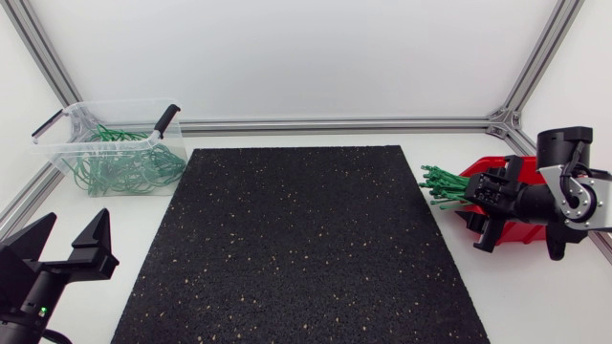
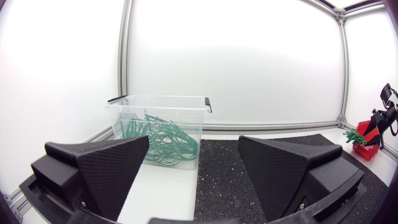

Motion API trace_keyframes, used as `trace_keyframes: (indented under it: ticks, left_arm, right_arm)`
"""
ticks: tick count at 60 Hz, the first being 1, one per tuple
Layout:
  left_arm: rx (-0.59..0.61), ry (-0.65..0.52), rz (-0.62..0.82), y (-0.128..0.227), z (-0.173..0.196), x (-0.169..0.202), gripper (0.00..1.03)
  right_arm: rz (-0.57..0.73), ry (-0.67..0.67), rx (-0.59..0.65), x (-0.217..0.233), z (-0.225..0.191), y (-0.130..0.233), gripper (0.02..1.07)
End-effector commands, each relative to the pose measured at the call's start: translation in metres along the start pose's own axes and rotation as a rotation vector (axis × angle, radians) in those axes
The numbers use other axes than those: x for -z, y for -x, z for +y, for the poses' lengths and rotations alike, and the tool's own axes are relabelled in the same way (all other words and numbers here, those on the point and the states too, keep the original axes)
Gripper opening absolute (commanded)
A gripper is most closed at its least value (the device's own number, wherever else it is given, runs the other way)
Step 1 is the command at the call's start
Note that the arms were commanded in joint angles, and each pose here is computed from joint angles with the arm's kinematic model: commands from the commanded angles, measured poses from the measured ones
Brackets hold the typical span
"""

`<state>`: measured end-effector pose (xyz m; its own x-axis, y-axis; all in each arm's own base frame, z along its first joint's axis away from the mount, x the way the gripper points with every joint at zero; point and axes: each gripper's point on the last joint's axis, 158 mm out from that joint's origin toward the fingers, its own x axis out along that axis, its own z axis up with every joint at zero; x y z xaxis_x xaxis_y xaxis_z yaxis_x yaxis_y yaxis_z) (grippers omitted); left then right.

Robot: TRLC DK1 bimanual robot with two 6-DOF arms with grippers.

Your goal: Take a green cable tie from the red box, thread the tail through the head to close it, then place it in the transparent bin on the left.

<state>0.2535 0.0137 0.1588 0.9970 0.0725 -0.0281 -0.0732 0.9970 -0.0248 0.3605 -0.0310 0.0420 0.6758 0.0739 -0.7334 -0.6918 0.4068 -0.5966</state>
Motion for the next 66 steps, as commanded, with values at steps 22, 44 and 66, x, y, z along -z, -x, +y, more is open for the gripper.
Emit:
trace_keyframes:
  ticks: [22, 44, 66]
  left_arm:
    - [-0.012, 0.013, 0.051, -0.001, 0.002, 0.023, 1.0]
    - [-0.012, 0.013, 0.051, -0.001, 0.002, 0.023, 1.0]
    - [-0.017, 0.013, 0.054, -0.001, 0.004, 0.024, 1.0]
  right_arm:
    - [-0.015, 0.037, 0.064, -0.005, -0.002, -0.002, 0.29]
    - [-0.013, 0.05, 0.05, -0.003, 0.002, -0.006, 0.08]
    - [-0.044, 0.02, 0.029, -0.013, -0.005, 0.016, 0.08]
